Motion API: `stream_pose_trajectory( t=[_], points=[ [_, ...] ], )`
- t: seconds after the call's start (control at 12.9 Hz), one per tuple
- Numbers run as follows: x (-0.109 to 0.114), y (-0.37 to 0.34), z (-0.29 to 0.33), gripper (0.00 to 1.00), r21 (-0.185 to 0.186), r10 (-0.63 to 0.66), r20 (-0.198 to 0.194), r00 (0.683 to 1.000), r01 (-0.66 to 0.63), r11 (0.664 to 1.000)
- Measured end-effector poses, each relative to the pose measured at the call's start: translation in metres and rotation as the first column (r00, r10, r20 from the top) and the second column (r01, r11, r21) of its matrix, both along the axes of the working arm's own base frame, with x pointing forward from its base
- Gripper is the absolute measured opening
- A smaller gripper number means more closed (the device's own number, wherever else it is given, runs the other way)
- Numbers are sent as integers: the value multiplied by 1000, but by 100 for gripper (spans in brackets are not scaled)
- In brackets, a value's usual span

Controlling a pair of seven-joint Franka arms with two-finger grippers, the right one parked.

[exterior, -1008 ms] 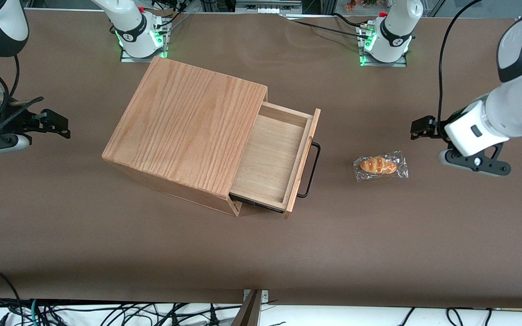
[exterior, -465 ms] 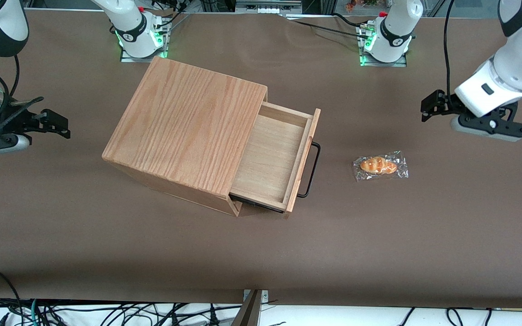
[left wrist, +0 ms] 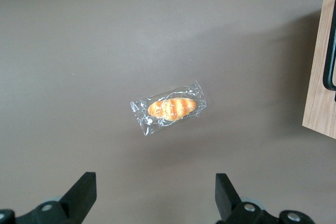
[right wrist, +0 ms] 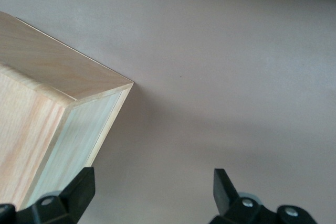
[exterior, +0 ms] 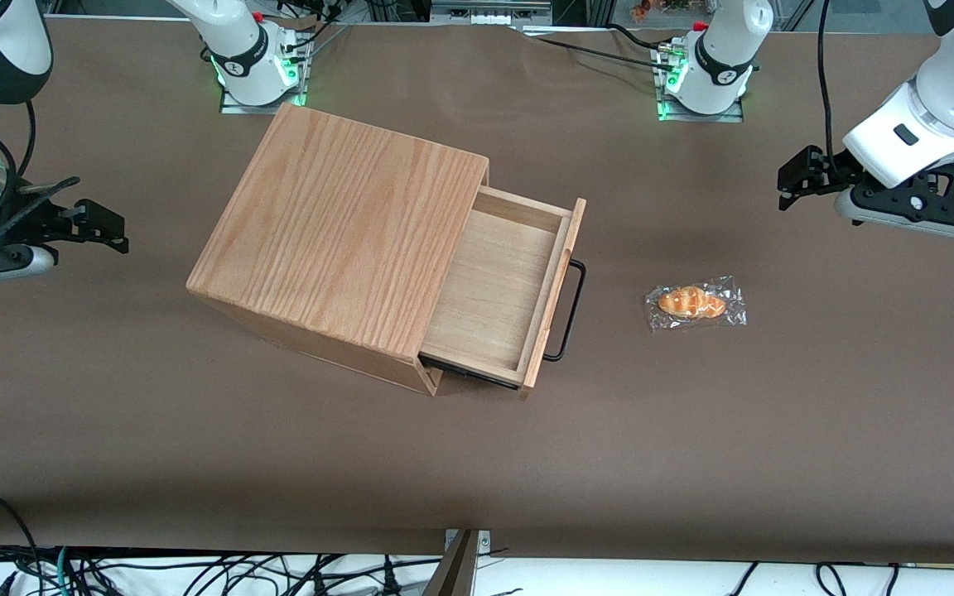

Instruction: Open top drawer with left arm

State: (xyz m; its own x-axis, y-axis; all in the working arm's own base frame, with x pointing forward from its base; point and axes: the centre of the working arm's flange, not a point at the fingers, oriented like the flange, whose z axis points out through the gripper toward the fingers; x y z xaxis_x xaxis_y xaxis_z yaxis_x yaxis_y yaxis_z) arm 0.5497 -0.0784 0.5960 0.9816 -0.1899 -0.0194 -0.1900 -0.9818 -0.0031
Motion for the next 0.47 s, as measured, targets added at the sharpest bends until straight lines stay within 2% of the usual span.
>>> stream_pose_trajectory(
  t=[0.47],
  points=[
    [2, 19, -1, 100, 0, 29, -1, 1000, -29, 1000]
  ],
)
